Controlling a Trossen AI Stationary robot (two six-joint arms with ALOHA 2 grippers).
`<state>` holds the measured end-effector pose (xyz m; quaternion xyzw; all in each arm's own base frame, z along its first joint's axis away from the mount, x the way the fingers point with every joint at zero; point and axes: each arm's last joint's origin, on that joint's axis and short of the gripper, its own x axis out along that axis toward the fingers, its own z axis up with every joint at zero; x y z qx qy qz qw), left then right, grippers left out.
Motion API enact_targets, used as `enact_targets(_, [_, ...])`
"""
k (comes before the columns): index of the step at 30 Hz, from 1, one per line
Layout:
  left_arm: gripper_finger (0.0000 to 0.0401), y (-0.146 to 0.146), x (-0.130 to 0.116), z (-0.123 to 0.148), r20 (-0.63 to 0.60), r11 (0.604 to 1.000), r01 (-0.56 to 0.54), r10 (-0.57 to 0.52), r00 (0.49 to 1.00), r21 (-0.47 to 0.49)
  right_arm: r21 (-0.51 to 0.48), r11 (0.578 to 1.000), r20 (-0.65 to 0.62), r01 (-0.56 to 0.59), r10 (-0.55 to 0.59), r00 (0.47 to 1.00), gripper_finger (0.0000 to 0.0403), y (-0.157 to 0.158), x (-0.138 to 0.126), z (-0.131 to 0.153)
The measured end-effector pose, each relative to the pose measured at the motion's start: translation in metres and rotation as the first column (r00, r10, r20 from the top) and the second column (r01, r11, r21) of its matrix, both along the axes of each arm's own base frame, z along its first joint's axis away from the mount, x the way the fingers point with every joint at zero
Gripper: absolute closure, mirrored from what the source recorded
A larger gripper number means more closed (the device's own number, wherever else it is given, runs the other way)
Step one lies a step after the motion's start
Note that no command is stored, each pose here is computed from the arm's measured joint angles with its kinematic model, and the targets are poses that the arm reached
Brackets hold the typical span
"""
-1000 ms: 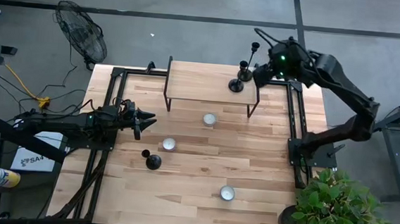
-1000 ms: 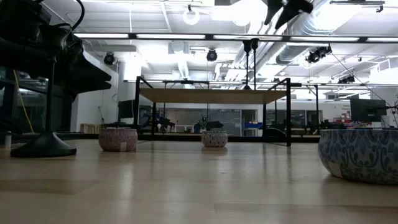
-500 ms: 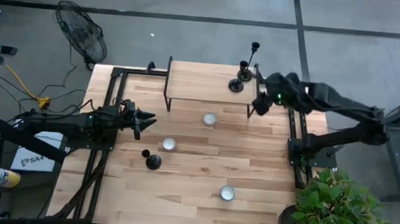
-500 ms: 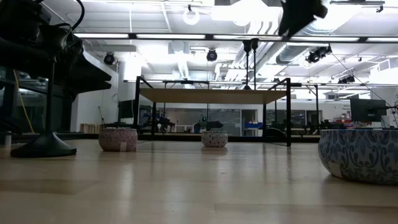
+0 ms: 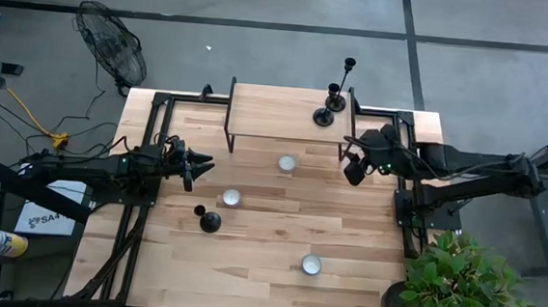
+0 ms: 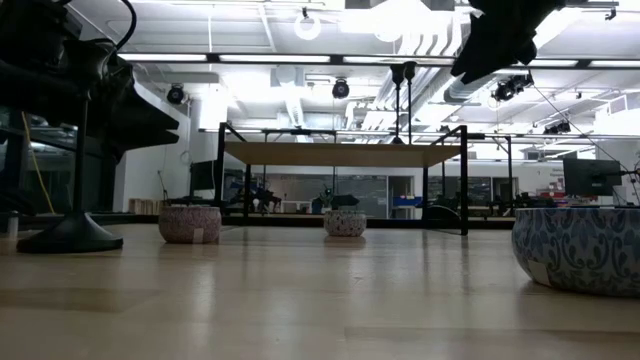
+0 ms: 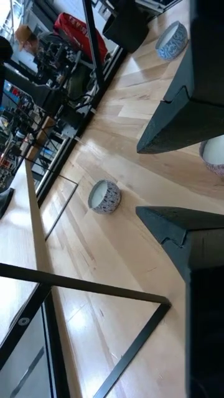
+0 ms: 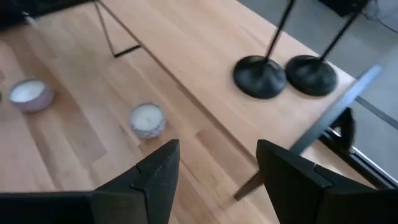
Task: Pick & Place candle stick holders
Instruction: Put the black candle holder on the shelf
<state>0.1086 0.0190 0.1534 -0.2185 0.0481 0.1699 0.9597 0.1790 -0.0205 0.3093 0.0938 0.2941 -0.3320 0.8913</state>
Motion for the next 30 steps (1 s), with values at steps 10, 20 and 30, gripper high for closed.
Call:
enact_targets(10, [0.0256, -0.006, 0.000, 0.005, -0.033, 0.980, 0.200, -0.200, 0.979, -0.003, -0.006, 0.997, 0.023, -0.074, 0.074, 0.997, 0.0194, 0.014, 0.002, -0.005])
enact_targets(20, [0.0256, -0.010, 0.001, 0.010, -0.066, 0.917, 0.372, -0.366, 0.928, 0.143, -0.006, 0.992, 0.031, -0.122, 0.122, 0.992, 0.0194, 0.023, 0.003, -0.004])
enact_targets(30, [0.0256, -0.013, -0.007, 0.027, -0.208, 0.875, 0.467, -0.436, 0.876, 0.130, -0.010, 0.990, 0.025, -0.143, 0.143, 0.989, 0.0194, 0.026, 0.003, -0.004])
